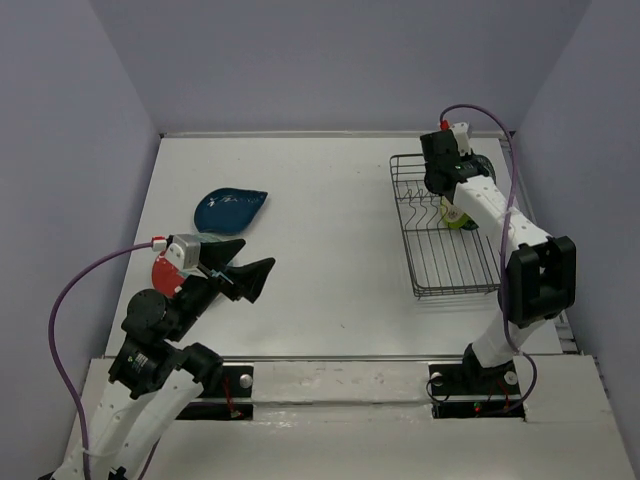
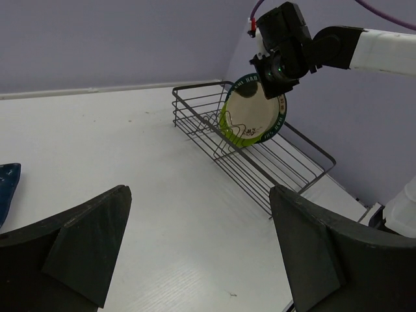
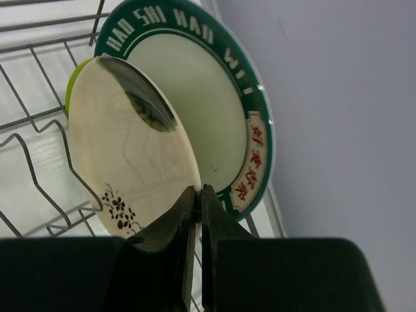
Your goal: Load the plates into the dish rack
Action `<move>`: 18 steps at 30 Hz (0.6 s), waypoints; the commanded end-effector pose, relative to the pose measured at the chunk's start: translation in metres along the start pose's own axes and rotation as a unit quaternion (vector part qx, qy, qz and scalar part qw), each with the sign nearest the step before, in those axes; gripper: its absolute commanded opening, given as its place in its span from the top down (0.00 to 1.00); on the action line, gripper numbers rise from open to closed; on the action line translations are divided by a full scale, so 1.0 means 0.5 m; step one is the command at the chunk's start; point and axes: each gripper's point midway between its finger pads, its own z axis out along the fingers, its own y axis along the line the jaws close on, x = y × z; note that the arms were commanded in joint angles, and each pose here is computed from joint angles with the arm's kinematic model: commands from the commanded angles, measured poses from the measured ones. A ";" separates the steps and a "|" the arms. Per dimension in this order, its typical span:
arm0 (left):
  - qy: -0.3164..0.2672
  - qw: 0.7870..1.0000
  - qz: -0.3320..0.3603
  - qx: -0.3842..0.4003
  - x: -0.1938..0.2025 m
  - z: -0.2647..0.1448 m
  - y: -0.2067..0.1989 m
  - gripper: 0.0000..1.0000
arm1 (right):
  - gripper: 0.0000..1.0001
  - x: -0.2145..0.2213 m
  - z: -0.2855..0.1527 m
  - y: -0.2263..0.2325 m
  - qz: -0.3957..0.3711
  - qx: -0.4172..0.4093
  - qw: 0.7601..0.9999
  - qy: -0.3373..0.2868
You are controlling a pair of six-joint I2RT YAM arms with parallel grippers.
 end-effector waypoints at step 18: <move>-0.009 1.000 0.005 -0.024 -0.028 0.023 0.014 0.01 | 0.40 -0.131 -0.264 0.159 0.147 -0.346 0.919 -0.117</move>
